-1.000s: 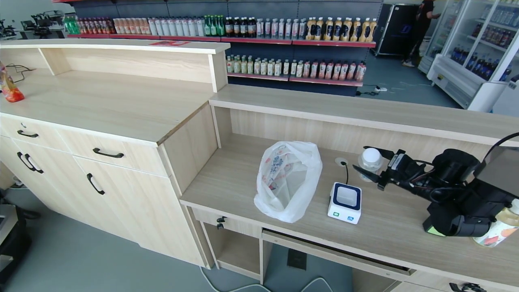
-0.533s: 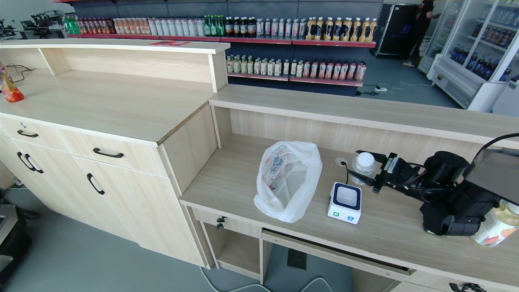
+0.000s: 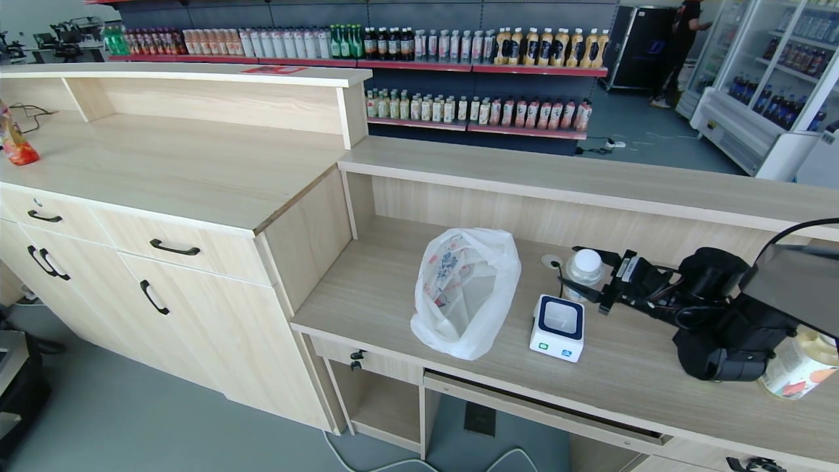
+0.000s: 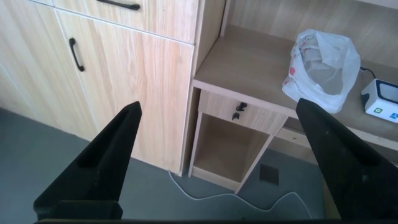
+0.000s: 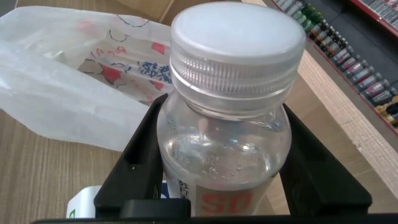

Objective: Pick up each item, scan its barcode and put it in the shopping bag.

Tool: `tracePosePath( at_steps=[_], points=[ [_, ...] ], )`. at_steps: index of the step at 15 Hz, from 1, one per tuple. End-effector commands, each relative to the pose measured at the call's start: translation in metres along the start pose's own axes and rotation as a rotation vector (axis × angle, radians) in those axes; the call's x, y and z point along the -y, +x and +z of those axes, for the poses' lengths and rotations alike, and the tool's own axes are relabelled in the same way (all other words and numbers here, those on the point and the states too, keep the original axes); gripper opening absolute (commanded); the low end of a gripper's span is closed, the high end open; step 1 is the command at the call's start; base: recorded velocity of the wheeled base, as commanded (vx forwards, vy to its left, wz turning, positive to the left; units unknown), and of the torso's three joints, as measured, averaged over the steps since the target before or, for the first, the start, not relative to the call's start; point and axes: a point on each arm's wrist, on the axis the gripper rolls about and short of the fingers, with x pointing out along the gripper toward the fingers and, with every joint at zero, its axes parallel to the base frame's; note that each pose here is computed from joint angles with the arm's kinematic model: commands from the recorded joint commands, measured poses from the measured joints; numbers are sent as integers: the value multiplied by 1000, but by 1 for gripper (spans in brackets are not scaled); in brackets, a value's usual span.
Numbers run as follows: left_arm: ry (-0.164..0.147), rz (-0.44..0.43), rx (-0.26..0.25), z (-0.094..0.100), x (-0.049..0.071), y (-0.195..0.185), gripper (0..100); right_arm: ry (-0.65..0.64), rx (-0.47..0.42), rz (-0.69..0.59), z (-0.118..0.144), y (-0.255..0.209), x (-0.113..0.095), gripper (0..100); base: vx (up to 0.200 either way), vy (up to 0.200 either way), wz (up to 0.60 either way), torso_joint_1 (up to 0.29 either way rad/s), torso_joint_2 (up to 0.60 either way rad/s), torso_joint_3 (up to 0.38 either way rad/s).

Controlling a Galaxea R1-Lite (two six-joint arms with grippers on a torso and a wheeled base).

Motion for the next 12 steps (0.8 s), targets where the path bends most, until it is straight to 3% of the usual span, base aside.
tracePosePath(
  at_steps=[1,12],
  points=[
    [-1,0,1,0,0,0,100,6,0,6,-2,1,-3,0,0,0,0,0,0,0],
    [-1,0,1,0,0,0,100,0,11,9,-9,6,-3,0,0,0,0,0,0,0]
  ],
)
